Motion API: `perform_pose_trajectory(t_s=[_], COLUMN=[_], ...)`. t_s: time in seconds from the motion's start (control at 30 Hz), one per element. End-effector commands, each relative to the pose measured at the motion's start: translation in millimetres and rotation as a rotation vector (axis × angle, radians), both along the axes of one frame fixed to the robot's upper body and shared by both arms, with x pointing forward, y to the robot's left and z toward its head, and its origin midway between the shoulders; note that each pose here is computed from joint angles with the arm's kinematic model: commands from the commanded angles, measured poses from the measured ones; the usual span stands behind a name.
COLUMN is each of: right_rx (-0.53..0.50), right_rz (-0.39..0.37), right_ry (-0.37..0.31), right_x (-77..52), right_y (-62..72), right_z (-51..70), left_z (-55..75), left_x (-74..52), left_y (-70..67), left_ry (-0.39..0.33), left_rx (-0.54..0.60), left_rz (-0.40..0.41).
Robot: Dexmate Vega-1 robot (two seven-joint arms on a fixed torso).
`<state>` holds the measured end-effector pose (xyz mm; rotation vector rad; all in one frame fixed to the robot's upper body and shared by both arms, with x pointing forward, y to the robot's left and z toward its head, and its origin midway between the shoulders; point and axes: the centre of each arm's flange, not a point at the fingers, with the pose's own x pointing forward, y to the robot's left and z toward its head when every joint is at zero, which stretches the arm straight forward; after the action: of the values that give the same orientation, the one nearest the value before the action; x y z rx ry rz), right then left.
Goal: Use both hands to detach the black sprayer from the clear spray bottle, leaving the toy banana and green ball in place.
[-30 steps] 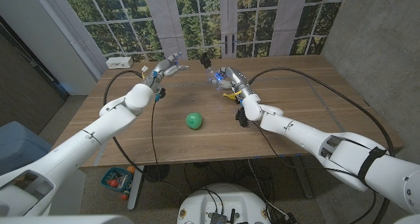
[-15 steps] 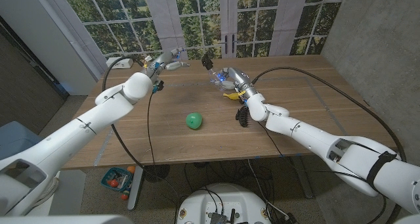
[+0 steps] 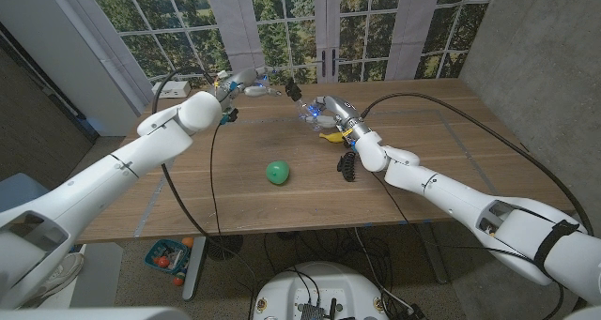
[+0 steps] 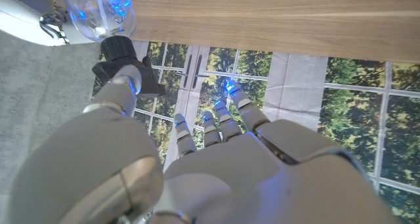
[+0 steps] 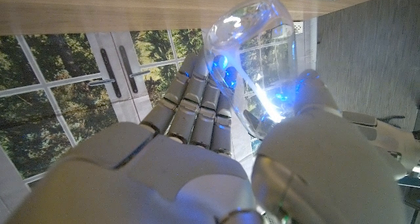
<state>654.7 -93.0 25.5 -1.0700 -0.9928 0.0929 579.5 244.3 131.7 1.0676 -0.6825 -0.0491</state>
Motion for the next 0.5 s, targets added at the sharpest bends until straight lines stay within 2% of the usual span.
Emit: perform_pose_trajectory(t_s=[0.03,0.27,0.4,0.5], right_rx=[-0.012,-0.019,-0.028,-0.030], right_rz=[0.089,0.092,0.092,0.088], right_ry=[0.061,0.029,-0.005,-0.054], right_x=[-11.0,-21.0,-28.5,-36.4], right_y=[0.3,0.3,0.9,1.4], right_z=[5.3,5.8,5.4,4.8], left_z=[13.3,15.1,14.9,13.8], left_x=[-15.0,-18.5,-15.4,-10.5], left_y=[-27.7,-45.3,-52.3,-55.9], left_ry=[-0.056,-0.055,-0.032,-0.012], left_rx=[0.140,0.240,0.282,0.295], left_rz=[-0.009,0.022,0.031,0.026])
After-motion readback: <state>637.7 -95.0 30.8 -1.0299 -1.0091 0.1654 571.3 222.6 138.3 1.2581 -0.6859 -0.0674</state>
